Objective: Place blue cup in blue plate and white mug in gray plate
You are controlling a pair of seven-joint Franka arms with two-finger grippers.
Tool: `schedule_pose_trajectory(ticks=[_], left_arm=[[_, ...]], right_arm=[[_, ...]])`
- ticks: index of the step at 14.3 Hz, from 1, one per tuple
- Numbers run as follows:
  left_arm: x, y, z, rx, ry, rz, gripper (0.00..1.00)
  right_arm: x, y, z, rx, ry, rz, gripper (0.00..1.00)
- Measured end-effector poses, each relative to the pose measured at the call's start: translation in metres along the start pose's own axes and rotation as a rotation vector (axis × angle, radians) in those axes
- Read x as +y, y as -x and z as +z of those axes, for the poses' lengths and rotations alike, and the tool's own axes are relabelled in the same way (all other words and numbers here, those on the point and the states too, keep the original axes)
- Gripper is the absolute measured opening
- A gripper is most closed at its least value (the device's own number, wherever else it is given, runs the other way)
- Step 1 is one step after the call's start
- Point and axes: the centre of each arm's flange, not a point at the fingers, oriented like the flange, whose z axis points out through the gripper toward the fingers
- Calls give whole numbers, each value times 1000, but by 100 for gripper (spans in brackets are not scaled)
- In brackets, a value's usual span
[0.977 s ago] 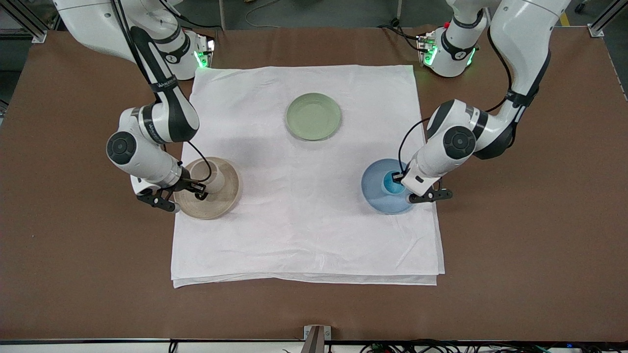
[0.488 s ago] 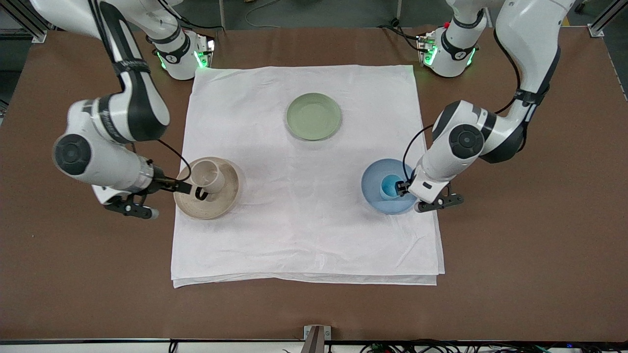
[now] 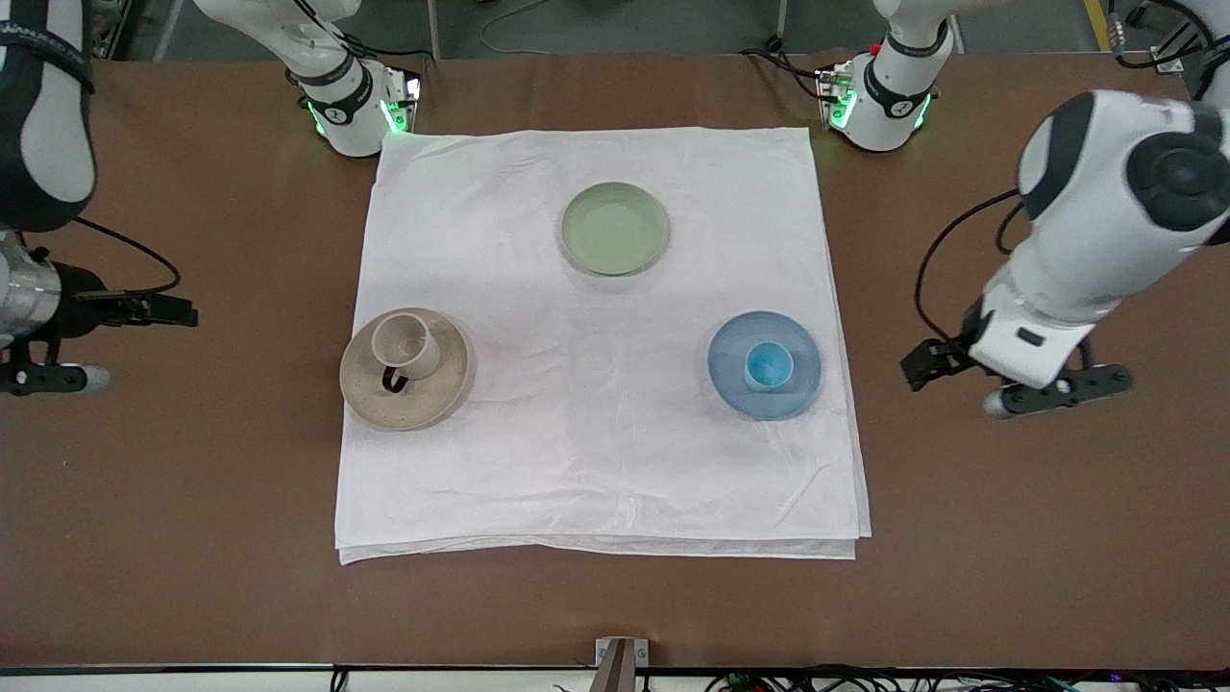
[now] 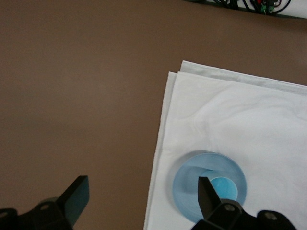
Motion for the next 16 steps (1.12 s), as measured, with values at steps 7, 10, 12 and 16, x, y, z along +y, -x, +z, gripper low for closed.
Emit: schedule_pose_trajectory(ticks=[7,10,12,16], left_arm=[[-60,17,-90,-27,-55,126,100],[-70,48,-121,-57,-38,142,100],[-75,68,-129,-65,-41,145,100],[-73,96,-132,-79,-26,150,100]], right_arm=[[-9,16,-37,10,17,-16,100],[-15,37,-58,11,16,-26,100],[-13,58,-73,9,12,-23,100],[-10,89,-86,69,6,-23,100]])
